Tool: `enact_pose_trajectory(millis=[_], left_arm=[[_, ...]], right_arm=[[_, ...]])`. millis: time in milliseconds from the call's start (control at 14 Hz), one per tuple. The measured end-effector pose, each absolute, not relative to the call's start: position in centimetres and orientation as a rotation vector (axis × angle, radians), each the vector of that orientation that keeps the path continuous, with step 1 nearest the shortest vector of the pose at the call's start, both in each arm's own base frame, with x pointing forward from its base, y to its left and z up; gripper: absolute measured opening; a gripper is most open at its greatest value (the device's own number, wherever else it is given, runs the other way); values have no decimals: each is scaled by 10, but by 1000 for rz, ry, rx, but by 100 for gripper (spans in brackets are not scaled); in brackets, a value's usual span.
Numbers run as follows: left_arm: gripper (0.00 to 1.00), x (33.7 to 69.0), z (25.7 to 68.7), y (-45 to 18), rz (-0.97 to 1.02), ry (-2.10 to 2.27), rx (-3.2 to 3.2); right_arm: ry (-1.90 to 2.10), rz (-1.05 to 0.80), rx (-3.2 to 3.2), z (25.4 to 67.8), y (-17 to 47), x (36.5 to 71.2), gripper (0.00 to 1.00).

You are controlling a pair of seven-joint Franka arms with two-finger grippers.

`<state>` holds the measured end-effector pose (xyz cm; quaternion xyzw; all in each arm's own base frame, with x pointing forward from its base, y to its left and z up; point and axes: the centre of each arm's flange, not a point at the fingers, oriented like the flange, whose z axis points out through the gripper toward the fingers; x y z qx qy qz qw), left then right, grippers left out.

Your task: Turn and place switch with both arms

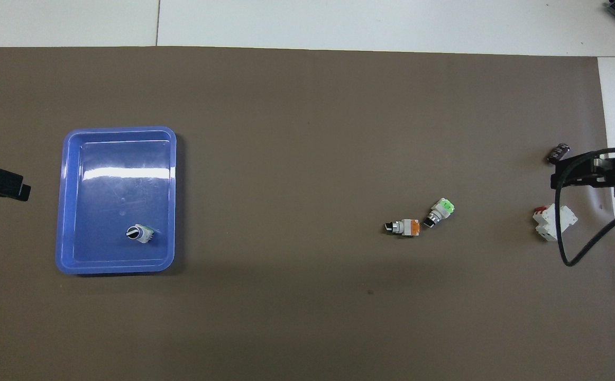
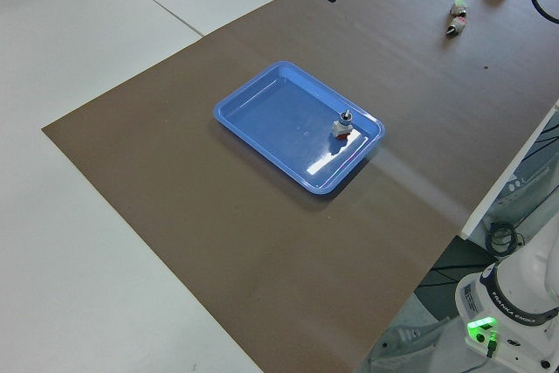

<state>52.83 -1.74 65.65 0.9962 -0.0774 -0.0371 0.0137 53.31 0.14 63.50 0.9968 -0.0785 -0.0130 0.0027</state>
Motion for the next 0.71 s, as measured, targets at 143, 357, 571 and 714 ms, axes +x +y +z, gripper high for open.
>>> enact_pose_trajectory(millis=[143, 357, 571, 714], left_arm=[[100, 528, 657, -17, -116, -241, 3103], [100, 528, 657, -17, -116, -241, 3103], [100, 528, 657, -17, -116, -241, 3103], [100, 528, 657, -17, -116, -241, 3103]], right_arm=[[-247, -40, 3126, 635, 1, 533, 100], [-249, -41, 3126, 635, 1, 533, 100], [-255, -54, 3125, 629, -1, 533, 100], [-267, -33, 3126, 629, -3, 534, 100]])
